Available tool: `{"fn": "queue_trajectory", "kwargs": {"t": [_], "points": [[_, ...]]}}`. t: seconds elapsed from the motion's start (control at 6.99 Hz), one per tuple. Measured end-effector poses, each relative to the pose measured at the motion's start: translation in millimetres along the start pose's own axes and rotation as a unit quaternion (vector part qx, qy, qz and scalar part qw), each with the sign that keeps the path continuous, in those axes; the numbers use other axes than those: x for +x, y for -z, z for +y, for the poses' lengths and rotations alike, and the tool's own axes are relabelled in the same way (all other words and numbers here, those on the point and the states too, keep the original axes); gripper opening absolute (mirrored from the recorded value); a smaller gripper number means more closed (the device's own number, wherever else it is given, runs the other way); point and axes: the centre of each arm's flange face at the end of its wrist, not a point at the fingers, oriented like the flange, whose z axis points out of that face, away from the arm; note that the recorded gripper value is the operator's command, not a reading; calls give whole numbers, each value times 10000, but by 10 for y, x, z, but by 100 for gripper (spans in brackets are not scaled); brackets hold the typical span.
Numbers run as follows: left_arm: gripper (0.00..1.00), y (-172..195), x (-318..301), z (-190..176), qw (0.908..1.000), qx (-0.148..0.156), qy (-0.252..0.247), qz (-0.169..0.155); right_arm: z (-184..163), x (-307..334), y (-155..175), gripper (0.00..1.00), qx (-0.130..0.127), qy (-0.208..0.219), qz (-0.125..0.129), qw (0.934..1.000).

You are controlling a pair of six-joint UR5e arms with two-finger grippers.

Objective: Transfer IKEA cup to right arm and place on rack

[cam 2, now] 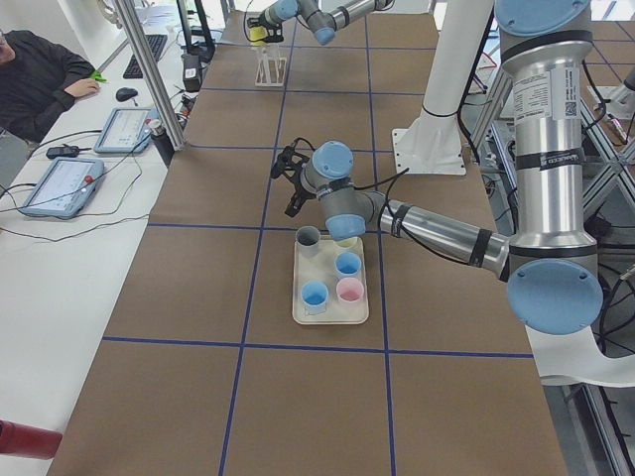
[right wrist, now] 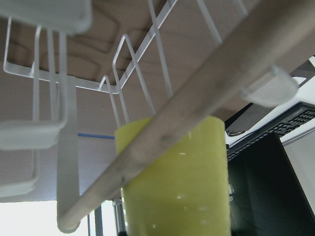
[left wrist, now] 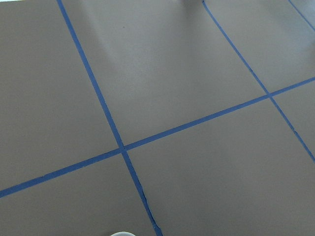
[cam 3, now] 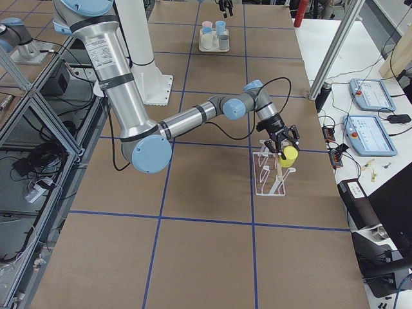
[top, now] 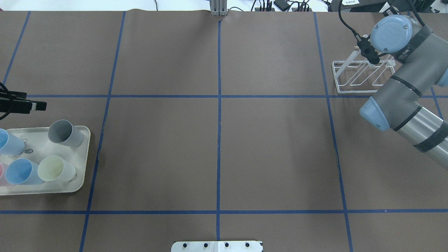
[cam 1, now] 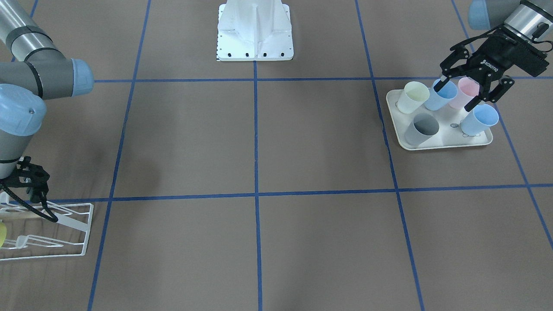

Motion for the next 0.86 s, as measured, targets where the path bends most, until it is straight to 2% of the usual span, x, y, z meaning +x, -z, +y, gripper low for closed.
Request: {"fn": "queue_trajectory", "kwargs": {"t": [0.14, 0.29, 0.43, 0.86], "points": [[100, 0, 1, 0, 10000, 0, -1, 1, -39, 3, -7, 73, -20, 18, -1, 10000], [100, 2, 4, -1, 10000, 2, -3, 3, -60, 13, -2, 80, -62, 16, 18, 10000], [100, 2, 5, -1, 10000, 2, -4, 3, -85, 15, 4, 81, -127, 22, 45, 9999], [100, -2, 0, 2, 10000, -5, 1, 4, -113, 33, 29, 93, -175, 12, 103, 9998]]}}
